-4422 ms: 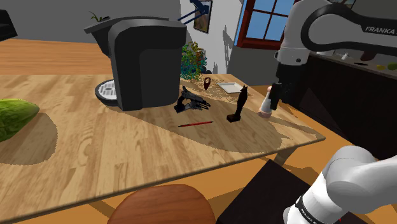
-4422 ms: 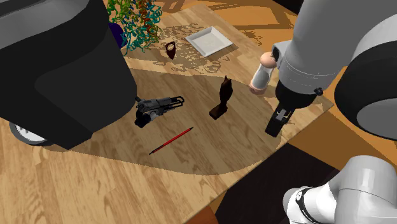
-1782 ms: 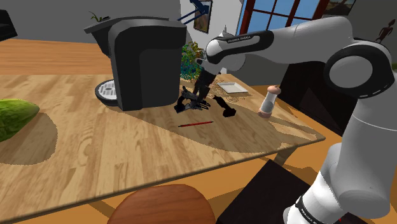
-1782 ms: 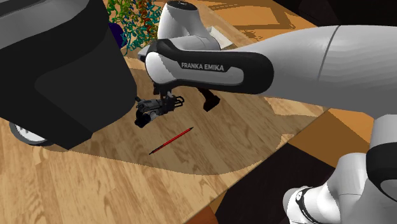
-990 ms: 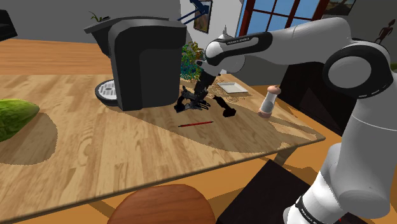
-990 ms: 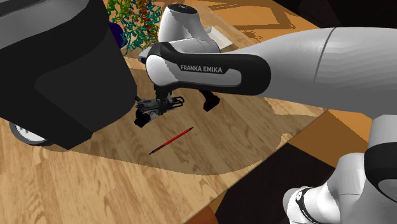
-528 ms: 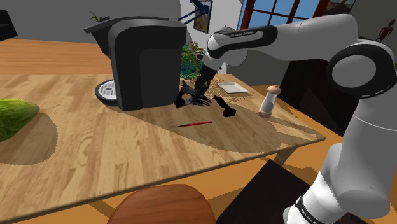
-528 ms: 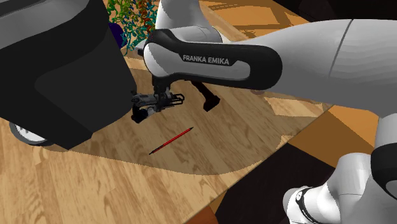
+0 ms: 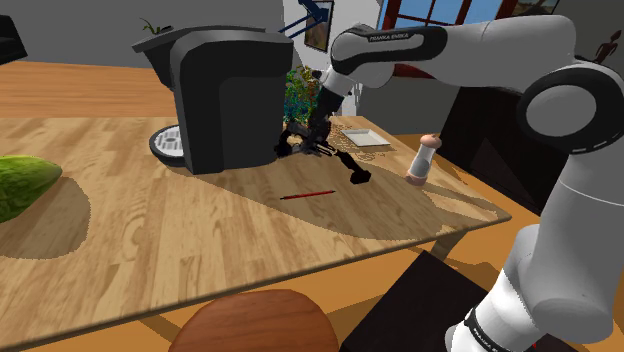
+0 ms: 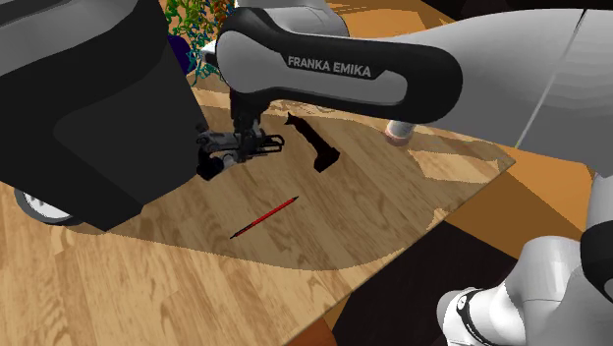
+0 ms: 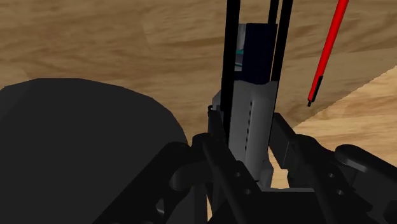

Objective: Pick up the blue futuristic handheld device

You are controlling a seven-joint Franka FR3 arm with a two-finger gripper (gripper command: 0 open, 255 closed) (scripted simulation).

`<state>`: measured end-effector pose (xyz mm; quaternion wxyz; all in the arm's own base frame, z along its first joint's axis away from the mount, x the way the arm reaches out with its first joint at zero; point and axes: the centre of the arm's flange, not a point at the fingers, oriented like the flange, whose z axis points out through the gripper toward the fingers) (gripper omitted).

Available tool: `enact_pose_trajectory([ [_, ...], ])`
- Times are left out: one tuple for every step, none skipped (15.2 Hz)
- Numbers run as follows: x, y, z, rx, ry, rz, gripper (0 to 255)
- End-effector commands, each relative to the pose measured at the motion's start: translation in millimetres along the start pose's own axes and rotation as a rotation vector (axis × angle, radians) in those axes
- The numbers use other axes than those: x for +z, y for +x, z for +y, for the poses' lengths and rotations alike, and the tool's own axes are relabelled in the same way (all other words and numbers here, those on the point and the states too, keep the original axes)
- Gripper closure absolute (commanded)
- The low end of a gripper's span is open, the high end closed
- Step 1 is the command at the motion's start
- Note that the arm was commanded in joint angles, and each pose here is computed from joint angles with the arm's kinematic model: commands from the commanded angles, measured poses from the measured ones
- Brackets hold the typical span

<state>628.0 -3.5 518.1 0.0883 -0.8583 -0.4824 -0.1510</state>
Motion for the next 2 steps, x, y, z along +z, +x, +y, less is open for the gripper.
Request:
enact_pose_trajectory([
  [-5.8, 3.4, -0.5, 0.0, 0.0, 0.0, 255],
  [-5.8, 3.4, -0.5, 0.0, 0.0, 0.0, 255],
])
